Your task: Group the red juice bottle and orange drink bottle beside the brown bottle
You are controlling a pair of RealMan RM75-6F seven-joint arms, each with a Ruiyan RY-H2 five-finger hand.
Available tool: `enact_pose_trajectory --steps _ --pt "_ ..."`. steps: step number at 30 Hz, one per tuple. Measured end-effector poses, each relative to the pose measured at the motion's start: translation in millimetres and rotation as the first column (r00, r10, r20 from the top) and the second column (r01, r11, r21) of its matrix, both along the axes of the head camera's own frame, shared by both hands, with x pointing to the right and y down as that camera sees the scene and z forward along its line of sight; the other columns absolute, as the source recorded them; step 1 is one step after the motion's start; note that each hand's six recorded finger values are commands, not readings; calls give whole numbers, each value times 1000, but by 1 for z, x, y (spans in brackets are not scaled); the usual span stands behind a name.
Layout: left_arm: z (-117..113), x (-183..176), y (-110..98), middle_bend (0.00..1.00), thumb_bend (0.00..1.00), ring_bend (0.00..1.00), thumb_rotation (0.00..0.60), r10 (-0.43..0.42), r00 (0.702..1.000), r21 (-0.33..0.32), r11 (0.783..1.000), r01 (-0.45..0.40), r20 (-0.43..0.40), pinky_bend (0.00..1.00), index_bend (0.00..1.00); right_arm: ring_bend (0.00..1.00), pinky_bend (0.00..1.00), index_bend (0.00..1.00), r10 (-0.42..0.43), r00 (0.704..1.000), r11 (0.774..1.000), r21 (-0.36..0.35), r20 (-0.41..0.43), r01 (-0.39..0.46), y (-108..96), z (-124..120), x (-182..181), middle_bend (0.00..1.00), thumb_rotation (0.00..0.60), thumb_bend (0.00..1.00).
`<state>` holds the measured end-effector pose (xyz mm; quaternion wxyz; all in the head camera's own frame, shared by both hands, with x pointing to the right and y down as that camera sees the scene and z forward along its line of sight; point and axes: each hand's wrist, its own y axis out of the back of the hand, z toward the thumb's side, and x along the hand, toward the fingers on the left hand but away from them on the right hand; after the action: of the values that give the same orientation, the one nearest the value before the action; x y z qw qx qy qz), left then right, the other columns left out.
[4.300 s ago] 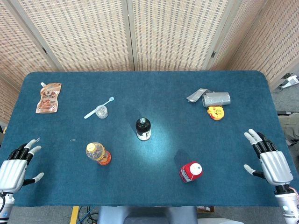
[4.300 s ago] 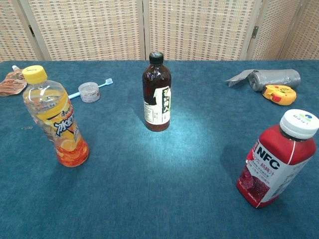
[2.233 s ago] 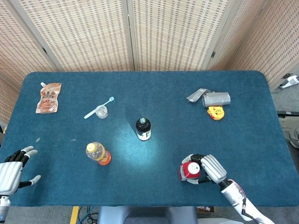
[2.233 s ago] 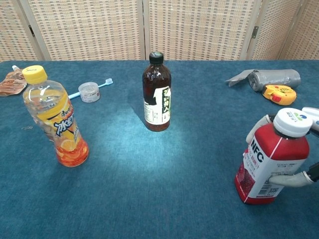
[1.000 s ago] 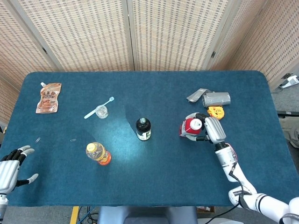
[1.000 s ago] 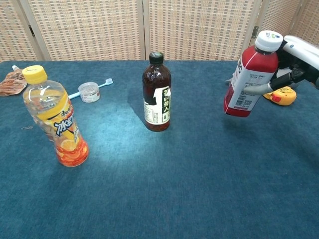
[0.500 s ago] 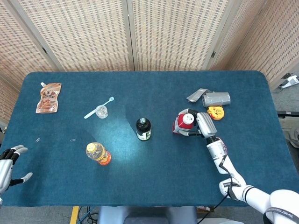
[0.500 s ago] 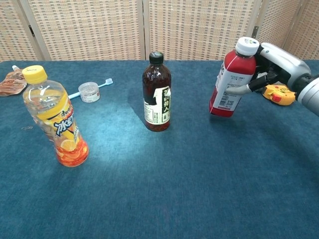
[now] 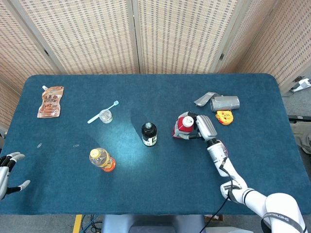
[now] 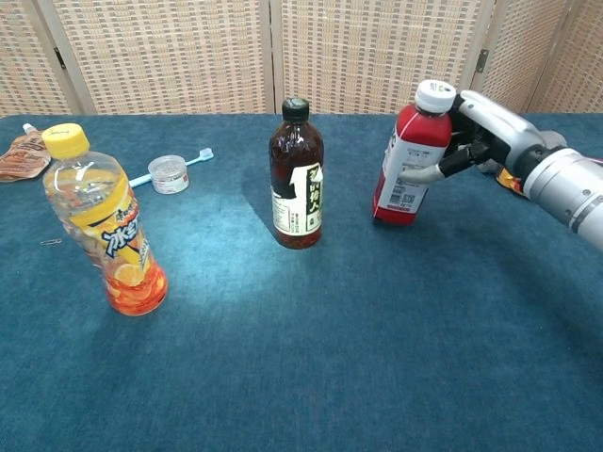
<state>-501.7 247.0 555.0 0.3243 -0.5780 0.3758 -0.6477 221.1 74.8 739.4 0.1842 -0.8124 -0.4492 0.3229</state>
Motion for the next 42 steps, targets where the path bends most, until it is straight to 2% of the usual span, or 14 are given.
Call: enact_pose_trajectory --steps 17,22,27,31,34,37,42 --pt "2 -1 0 231 55 211 600 -8 1000 -16 1000 8 0 349 258 566 684 521 -6 999 1000 3 -32 6 -7 13 -1 595 600 264" --pt "2 -3 1 248 55 221 600 -15 1000 -21 1000 15 5 362 258 564 683 521 -13 999 1000 -8 -32 13 -7 17 -1 590 600 235" --pt "2 -3 2 250 55 223 600 -14 1000 -28 1000 14 11 366 258 524 681 521 -20 1000 1000 -6 -22 20 -7 17 -1 524 600 187" --pt "3 -3 3 259 55 228 600 -14 1000 -37 999 15 11 372 258 468 640 519 -31 999 1000 4 -13 31 -7 14 0 432 600 134" --pt "4 -2 3 268 55 236 600 -10 1000 -40 999 10 10 381 258 396 583 435 -43 999 999 11 -24 44 -8 13 2 338 600 92" --pt "5 0 4 269 55 238 600 -4 1000 -45 999 5 9 390 258 306 512 286 -54 998 998 16 -38 55 -9 12 4 241 600 43" --pt "6 0 4 271 55 239 600 -3 1000 -49 999 3 9 401 258 216 431 134 -49 998 999 21 -46 50 -11 11 7 153 600 1"
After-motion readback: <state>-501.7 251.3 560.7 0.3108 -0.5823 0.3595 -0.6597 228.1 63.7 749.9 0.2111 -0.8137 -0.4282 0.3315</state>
